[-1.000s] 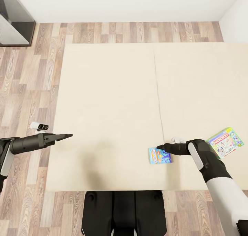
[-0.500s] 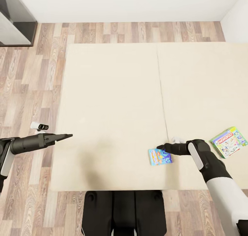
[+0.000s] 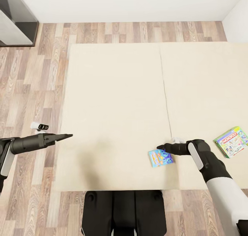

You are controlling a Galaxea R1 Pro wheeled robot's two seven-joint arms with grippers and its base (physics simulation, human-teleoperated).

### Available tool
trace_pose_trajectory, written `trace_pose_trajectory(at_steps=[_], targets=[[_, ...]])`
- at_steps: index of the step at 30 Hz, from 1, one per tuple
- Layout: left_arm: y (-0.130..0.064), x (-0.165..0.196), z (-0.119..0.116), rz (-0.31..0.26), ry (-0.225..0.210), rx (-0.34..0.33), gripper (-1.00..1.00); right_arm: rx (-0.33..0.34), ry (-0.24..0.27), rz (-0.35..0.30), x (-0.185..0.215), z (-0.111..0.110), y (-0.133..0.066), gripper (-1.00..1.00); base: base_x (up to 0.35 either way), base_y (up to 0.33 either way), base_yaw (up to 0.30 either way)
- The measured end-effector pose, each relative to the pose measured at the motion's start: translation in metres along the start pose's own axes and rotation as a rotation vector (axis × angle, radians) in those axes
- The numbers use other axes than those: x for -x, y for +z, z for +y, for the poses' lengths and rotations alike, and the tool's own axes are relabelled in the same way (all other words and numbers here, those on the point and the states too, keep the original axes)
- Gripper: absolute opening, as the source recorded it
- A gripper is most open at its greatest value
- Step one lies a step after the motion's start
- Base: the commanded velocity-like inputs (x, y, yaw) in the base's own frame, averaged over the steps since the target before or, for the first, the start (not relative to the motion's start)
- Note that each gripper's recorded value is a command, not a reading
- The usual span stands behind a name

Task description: Put all the toys in the child's room - the three board games (two on the bed and one on the table), the two jigsaw puzzles on the table, and the tennis ball on the table - inside the toy box on the table in the child's room.

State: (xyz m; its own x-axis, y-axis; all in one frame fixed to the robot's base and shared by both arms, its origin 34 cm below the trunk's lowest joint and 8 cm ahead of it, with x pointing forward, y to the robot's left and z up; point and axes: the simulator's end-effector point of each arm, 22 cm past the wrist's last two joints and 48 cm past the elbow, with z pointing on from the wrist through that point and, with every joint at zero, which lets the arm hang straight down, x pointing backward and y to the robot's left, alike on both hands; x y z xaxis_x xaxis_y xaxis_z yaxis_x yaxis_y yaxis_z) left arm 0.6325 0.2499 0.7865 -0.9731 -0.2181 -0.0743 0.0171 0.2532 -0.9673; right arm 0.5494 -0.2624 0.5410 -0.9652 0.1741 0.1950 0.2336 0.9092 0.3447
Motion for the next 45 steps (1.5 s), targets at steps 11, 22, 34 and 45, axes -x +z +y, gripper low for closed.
trace_pose_trajectory(at_steps=[11, 22, 34, 45], targets=[[0.0, 0.0, 0.0, 0.0, 0.0, 0.0, 1.0, -0.004, -0.003, 0.001, 0.0, -0.001, 0.0, 1.0, 0.0, 0.091, 0.0], [0.0, 0.0, 0.0, 0.001, 0.0, 0.0, 1.0, -0.01, -0.007, 0.014, -0.003, -0.002, 0.001, 1.0, 0.0, 0.005, 0.0], [0.0, 0.0, 0.0, 0.0, 0.0, 0.001, 1.0, -0.019, -0.019, 0.053, -0.016, -0.003, 0.006, 1.0, 0.0, 0.0, 0.0], [-0.001, 0.0, 0.0, 0.0, 0.001, 0.0, 1.0, -0.026, -0.064, 0.086, -0.025, 0.002, 0.012, 1.0, 0.0, 0.0, 0.0]])
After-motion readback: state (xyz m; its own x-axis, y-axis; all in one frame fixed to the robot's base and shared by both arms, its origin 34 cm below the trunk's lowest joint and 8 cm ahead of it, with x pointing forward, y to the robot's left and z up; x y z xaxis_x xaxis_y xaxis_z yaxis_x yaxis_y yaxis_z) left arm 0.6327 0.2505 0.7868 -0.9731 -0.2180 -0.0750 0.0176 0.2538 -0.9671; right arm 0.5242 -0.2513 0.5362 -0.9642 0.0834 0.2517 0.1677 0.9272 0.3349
